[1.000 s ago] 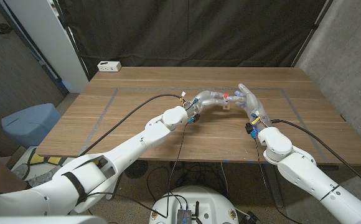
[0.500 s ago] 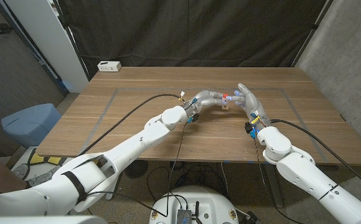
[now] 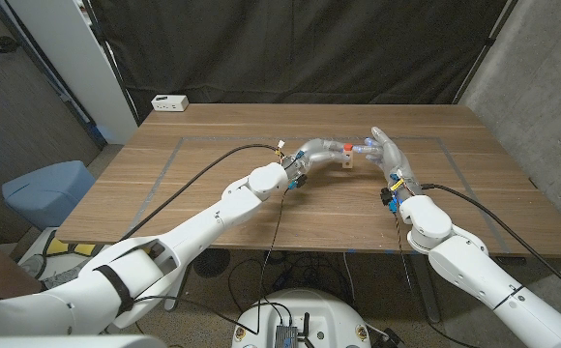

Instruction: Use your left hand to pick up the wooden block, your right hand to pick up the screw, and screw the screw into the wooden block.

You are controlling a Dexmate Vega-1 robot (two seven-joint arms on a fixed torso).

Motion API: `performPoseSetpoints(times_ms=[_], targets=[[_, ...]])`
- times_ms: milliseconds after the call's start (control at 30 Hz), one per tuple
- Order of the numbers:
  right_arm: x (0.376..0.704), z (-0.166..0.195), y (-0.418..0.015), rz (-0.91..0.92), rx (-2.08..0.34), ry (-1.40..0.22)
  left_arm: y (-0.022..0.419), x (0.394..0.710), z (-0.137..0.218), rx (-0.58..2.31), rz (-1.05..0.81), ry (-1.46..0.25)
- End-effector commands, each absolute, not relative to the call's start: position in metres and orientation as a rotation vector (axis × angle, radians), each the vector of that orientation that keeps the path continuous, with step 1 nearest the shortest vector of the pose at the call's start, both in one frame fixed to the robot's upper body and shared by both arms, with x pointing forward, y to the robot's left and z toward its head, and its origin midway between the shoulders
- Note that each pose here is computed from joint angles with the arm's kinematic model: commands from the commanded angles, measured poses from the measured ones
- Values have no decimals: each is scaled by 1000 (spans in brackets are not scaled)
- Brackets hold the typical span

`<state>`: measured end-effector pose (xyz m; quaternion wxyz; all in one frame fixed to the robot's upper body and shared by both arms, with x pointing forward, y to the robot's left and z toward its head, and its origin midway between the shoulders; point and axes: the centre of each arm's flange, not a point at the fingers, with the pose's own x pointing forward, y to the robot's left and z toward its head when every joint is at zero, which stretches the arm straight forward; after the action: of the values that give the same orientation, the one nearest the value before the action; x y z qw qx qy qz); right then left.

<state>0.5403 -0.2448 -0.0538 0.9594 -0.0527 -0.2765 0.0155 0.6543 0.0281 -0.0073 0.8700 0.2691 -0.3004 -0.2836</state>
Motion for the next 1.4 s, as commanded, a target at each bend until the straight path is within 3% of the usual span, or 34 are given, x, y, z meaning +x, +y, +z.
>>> performPoseSetpoints(times_ms=[33, 1400], targets=[[541, -48, -248, 15, -109, -576, 31, 657, -4, 562, -595, -640], [558, -53, -238, 25, -79, -625, 68, 651, 0, 588, -617, -668]])
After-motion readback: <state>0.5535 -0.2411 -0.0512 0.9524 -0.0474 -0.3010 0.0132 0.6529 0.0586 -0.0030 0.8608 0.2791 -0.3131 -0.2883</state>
